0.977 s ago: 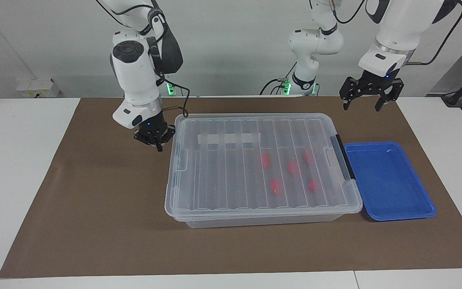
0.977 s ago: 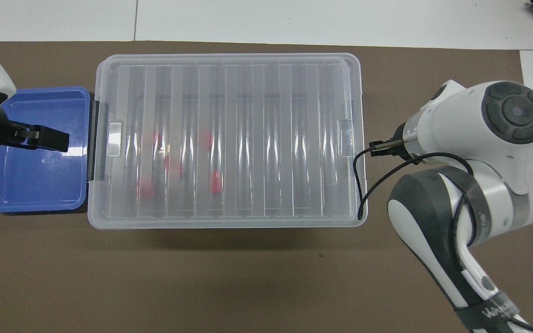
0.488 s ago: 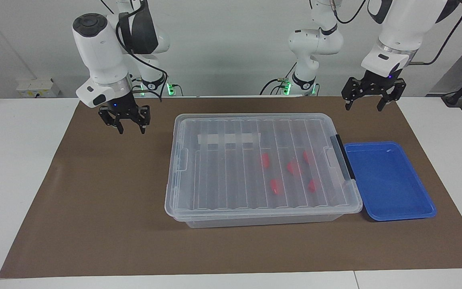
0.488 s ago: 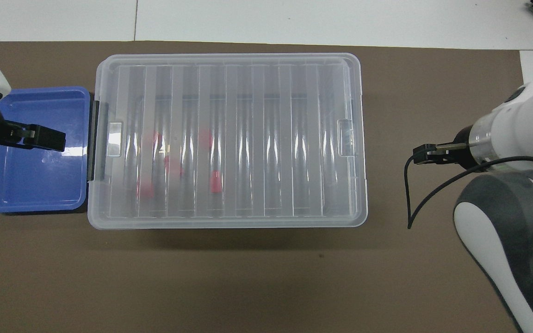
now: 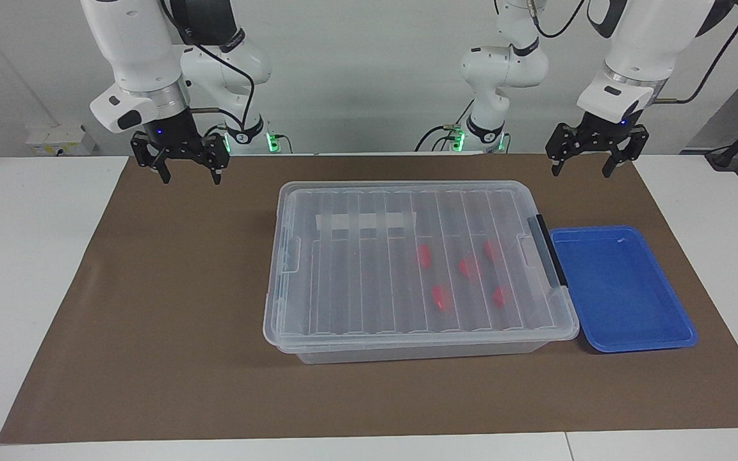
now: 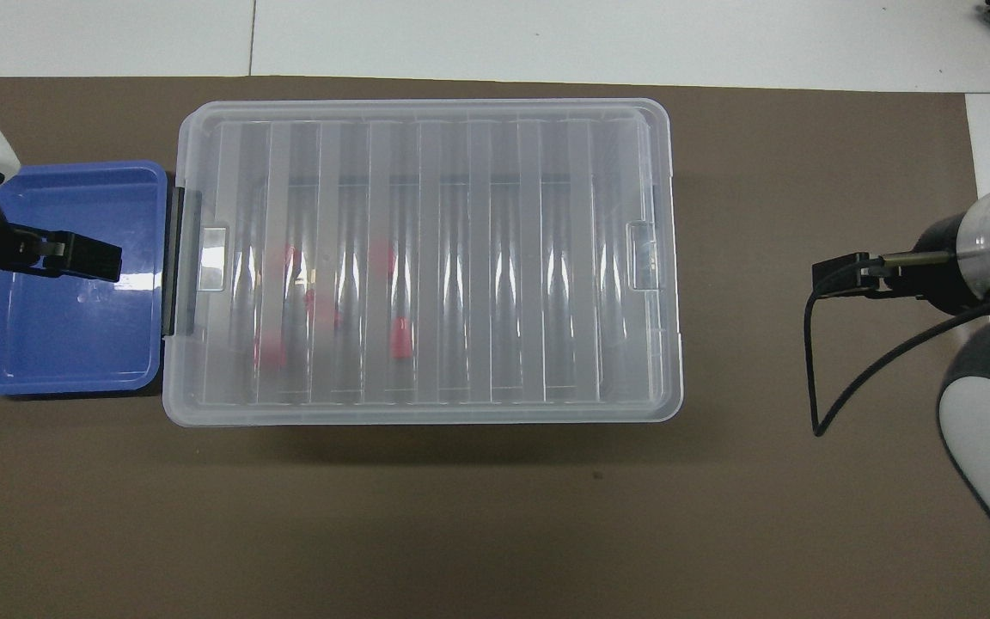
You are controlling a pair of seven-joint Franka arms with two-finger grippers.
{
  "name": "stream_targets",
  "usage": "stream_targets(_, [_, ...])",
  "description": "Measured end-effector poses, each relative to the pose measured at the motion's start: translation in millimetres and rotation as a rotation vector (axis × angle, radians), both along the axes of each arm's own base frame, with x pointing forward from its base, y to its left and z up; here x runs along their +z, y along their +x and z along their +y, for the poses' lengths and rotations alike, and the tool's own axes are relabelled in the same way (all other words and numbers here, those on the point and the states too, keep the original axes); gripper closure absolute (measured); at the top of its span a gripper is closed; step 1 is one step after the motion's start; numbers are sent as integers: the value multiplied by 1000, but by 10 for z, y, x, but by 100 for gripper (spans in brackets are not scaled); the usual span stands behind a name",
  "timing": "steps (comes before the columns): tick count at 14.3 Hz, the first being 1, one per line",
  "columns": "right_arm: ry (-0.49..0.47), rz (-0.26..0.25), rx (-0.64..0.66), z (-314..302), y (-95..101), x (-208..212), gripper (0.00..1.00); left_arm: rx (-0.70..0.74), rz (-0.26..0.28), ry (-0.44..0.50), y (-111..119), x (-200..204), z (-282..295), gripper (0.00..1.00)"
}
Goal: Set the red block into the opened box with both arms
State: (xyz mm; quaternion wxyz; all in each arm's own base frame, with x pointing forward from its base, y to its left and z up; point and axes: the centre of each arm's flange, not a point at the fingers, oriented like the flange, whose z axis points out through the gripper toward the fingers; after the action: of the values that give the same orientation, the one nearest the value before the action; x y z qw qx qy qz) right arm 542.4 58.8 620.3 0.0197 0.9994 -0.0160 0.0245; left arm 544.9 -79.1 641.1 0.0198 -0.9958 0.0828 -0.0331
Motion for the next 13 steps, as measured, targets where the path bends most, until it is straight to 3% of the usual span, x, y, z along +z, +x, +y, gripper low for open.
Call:
stream_targets(4, [5, 21, -25, -15, 53, 287, 0, 0, 0, 0, 0, 0, 0, 0])
stream_targets(13, [23, 45, -61, -91, 90, 253, 0, 0, 0, 0, 0, 0, 0, 0])
